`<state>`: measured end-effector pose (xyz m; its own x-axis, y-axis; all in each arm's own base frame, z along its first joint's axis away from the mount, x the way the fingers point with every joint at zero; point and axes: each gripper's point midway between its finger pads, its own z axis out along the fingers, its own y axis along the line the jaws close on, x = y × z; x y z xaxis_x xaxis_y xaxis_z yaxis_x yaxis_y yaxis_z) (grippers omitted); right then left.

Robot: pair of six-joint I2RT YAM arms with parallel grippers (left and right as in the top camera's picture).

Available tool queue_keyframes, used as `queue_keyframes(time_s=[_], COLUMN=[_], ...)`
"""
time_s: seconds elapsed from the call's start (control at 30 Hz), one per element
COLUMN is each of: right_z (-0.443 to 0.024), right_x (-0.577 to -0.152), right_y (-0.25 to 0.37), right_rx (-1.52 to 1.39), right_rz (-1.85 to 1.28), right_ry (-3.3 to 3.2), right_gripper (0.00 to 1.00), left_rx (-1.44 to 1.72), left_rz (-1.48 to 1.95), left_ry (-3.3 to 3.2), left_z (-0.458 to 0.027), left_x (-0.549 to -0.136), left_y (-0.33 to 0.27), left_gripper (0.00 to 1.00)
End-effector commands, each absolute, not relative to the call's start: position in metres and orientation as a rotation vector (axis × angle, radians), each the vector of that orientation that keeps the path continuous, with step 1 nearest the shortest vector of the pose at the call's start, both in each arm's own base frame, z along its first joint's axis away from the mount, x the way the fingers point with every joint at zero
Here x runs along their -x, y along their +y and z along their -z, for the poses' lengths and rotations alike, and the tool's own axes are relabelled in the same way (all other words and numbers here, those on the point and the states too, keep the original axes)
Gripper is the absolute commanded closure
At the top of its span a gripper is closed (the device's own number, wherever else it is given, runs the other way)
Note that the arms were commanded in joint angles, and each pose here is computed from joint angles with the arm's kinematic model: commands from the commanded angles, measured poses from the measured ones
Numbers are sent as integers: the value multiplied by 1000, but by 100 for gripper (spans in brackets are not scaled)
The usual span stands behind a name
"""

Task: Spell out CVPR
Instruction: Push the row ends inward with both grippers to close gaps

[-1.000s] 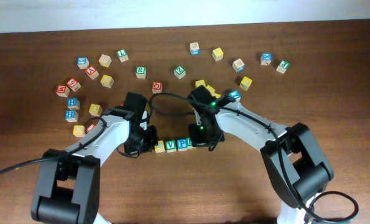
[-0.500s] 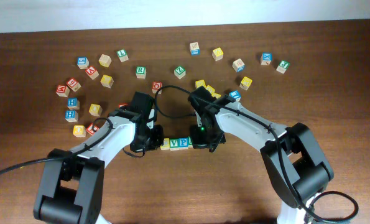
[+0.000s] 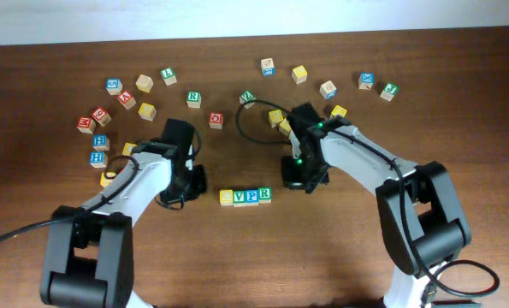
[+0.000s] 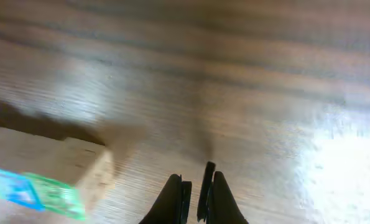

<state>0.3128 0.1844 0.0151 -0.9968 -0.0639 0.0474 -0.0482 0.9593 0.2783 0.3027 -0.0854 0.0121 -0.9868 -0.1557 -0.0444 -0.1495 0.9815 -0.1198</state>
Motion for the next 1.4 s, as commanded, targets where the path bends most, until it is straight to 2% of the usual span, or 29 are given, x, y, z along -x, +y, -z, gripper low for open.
queue_keyframes(time_s=[0.0, 0.2, 0.3, 0.43, 0.73, 0.87, 1.0, 1.2, 1.37], right_z=[-39, -41, -32, -16, -16, -22, -38, -36, -34], right_x=[-339, -335, -332, -318, -316, -331, -354, -350, -353], right_y=[206, 236, 237, 247, 253, 239, 197, 177, 170], right_rx=[-231, -357, -260, -259, -283, -206, -19, 6, 40], right_rz=[533, 538, 354, 318, 325, 327, 298, 336, 273], right_ry=[-3126, -3153, -3212, -3170, -3173, -3188, -3173, -3109, -3130], right_gripper=[96, 96, 96, 96, 96, 96, 96, 96, 96], left_rx=[306, 312, 314, 314, 313, 267, 218, -20, -51], left_rz=[159, 156, 154, 153, 153, 158, 181, 297, 258], left_ry=[3061, 3066, 3074, 3077, 3077, 3062, 2995, 2927, 2882], left_z=[-13, -13, -13, -13, -13, -13, -16, -29, -31], left_x=[-310, -308, -307, -306, -306, -310, -327, -340, -341], left_y=[-73, -72, -72, -72, -72, -73, -76, -122, -148], left_gripper=[100, 97, 99, 100, 100, 100, 100, 100, 100])
